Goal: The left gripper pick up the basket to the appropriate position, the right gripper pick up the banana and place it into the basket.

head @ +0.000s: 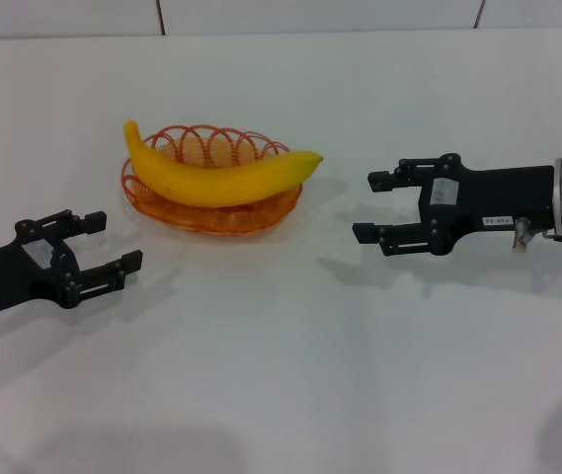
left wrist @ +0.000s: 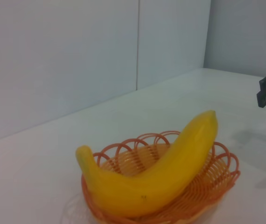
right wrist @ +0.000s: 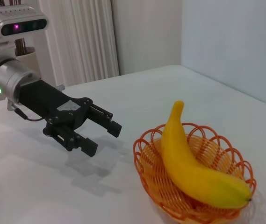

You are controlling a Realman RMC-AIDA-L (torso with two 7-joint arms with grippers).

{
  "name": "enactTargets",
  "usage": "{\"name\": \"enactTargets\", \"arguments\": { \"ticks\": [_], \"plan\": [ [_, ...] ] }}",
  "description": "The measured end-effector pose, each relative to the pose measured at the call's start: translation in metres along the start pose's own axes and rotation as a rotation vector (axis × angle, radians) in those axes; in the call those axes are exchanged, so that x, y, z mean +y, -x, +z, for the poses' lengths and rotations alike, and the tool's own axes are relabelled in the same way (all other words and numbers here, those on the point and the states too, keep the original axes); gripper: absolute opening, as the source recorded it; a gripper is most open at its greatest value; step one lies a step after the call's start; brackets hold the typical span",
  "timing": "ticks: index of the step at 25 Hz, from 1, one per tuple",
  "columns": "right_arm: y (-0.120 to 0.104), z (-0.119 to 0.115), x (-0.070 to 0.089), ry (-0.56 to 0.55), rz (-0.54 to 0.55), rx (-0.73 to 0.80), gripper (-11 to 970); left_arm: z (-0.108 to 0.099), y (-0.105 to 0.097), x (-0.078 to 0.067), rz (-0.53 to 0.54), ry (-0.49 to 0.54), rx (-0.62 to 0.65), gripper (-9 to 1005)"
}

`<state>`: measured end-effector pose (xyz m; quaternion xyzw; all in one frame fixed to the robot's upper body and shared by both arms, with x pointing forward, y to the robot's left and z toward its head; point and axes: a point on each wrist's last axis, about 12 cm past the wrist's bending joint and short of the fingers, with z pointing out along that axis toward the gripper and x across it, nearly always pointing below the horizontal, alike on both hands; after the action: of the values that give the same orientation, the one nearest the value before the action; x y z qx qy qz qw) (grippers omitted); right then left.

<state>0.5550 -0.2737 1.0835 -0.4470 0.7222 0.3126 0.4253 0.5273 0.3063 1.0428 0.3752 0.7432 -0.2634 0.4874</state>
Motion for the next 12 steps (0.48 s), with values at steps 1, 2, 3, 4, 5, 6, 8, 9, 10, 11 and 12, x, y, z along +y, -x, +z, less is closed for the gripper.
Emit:
{"name": "enactTargets", "arguments": {
  "ticks": [1, 2, 3, 4, 5, 6, 8, 9, 10, 11, 12],
  "plan": [
    [-0.0003, -0.0001, 0.0001, -0.001, 0.001, 0.000, 752, 0.0000, 0.0000, 0.0000, 0.000, 0.000, 0.000, 757],
    [-0.0003, -0.0001, 0.0000, -0.001, 0.001, 0.000, 752, 0.0000, 0.0000, 0.0000, 0.000, 0.000, 0.000, 757],
    [-0.0004, -0.0001, 0.0001, -0.001, 0.001, 0.000, 752, 0.0000, 0.0000, 0.0000, 0.000, 0.000, 0.000, 757],
    [-0.0004, -0.0002, 0.0001, -0.001, 0.001, 0.000, 752, 0.0000, 0.0000, 0.0000, 0.000, 0.000, 0.000, 757],
    [-0.0005, -0.0002, 0.0001, -0.001, 0.001, 0.000, 752, 0.0000, 0.0000, 0.0000, 0.000, 0.000, 0.000, 757],
    [-0.0007, -0.0003, 0.0002, -0.001, 0.001, 0.001, 752, -0.0001, -0.0001, -0.0001, 0.000, 0.000, 0.000, 757],
    [-0.0011, -0.0004, 0.0003, -0.002, 0.002, 0.001, 752, -0.0006, -0.0005, -0.0001, 0.001, 0.002, -0.001, 757],
    [-0.0013, -0.0006, 0.0004, -0.002, 0.003, 0.001, 752, -0.0009, -0.0007, 0.0000, 0.001, 0.003, -0.001, 757],
    [-0.0014, -0.0007, 0.0004, -0.002, 0.003, 0.001, 752, -0.0012, -0.0009, 0.0000, 0.002, 0.005, -0.002, 757],
    [-0.0015, -0.0011, 0.0002, -0.005, 0.004, -0.001, 752, -0.0013, -0.0009, 0.0000, 0.002, 0.005, -0.002, 757],
    [-0.0017, -0.0019, -0.0001, -0.009, 0.007, -0.004, 752, -0.0013, -0.0010, -0.0001, 0.002, 0.005, -0.002, 757]
  ]
}}
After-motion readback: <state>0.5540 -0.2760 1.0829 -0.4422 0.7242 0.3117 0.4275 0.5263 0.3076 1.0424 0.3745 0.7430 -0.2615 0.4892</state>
